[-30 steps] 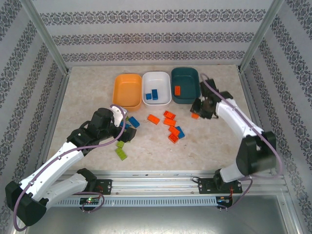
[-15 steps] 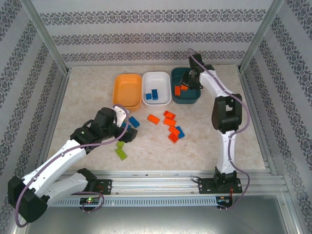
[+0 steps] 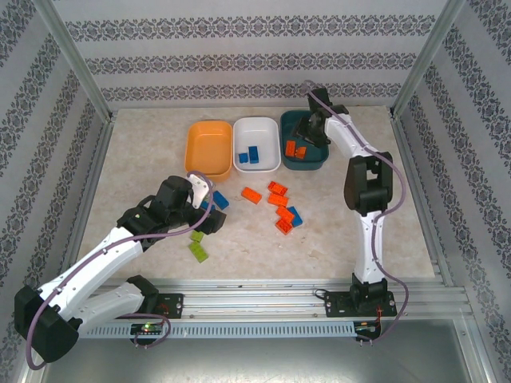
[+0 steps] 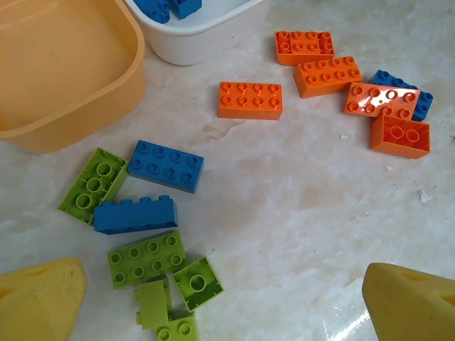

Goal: Sort the legos into containers by color

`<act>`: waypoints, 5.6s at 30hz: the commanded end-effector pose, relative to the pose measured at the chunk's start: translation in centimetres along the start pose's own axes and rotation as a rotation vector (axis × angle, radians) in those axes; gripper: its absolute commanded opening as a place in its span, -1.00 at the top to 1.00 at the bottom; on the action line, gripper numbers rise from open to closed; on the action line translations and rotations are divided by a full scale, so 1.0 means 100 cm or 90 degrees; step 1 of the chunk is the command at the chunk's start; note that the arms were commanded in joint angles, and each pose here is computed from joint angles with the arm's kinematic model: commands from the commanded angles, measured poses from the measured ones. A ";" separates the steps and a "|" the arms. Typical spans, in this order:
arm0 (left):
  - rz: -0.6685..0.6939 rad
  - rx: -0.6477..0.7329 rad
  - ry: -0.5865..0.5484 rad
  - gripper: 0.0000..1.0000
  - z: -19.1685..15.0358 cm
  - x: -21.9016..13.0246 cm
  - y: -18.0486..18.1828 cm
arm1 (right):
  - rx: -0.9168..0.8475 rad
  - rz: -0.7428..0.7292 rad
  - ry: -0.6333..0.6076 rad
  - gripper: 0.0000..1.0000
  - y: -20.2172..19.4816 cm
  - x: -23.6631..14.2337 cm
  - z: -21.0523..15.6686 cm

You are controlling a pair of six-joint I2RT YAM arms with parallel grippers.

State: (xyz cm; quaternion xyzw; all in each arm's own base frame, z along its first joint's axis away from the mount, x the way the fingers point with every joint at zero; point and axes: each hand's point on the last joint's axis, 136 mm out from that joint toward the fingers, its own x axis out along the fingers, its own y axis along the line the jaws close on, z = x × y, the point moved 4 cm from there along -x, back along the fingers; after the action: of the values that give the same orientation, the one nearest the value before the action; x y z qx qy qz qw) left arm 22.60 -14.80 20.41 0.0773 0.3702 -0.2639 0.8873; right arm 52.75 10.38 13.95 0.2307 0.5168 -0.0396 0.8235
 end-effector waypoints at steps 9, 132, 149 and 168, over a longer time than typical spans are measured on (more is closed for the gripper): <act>-0.186 0.001 0.007 -1.00 0.003 0.004 -0.041 | -0.221 0.161 0.108 -0.26 0.051 -0.084 -0.126; -0.174 -0.202 -0.057 -1.00 0.020 -0.003 0.016 | -0.284 -0.001 0.028 -0.20 0.037 -0.115 -0.110; -0.192 -0.109 0.031 -1.00 0.006 0.010 -0.021 | -0.295 0.002 0.211 -0.06 -0.030 -0.086 -0.275; -0.178 -0.105 0.033 -1.00 0.005 0.010 -0.019 | -0.308 0.014 0.252 -0.06 -0.016 -0.062 -0.303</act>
State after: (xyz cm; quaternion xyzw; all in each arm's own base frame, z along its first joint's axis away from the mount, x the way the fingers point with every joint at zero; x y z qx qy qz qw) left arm 22.59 -16.78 19.27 -0.0539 0.4280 -0.3453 0.8335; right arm 24.53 20.46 8.87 0.0411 0.6493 0.1456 0.7453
